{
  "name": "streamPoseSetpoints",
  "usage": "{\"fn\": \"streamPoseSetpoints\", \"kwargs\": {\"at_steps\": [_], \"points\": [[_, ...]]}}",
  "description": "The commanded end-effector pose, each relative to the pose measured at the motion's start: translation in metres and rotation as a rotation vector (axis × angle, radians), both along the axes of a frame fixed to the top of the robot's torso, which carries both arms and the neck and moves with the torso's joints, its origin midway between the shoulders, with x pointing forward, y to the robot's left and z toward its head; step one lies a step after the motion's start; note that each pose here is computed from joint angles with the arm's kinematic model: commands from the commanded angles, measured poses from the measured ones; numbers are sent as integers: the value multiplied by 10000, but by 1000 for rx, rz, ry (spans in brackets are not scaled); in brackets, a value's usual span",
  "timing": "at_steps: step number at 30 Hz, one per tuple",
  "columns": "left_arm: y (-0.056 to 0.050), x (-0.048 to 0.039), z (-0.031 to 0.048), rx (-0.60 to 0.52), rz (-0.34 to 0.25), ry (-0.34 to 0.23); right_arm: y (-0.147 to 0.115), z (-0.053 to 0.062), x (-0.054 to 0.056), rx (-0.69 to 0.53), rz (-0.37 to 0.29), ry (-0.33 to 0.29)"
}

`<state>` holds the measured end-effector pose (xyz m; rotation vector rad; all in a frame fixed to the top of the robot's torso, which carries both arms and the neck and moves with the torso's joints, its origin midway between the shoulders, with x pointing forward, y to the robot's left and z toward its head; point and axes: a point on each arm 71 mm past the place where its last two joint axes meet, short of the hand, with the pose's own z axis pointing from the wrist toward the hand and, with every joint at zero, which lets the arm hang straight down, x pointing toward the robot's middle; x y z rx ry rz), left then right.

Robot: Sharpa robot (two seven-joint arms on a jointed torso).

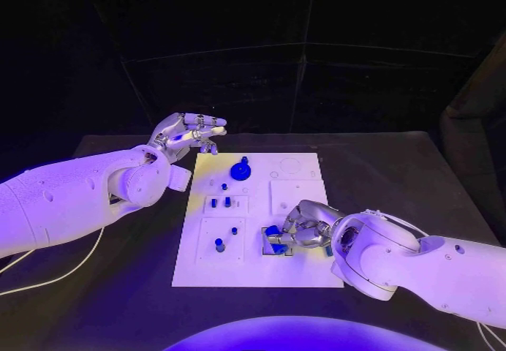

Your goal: Assemble the parts on the task board

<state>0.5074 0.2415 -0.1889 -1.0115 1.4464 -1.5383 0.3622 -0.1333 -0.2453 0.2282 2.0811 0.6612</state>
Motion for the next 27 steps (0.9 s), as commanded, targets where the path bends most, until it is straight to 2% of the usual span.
{"fn": "streamPoseSetpoints", "kwargs": {"at_steps": [1, 11, 27], "points": [[-22, -3, 13, -9, -12, -1, 10, -21, 16, -18, -25, 22], [-22, -2, 12, -8, -11, 0, 51, -36, 51, -25, -32, 10], [-12, -3, 11, -7, -11, 2, 63, -23, 43, -52, 25, -20]]}}
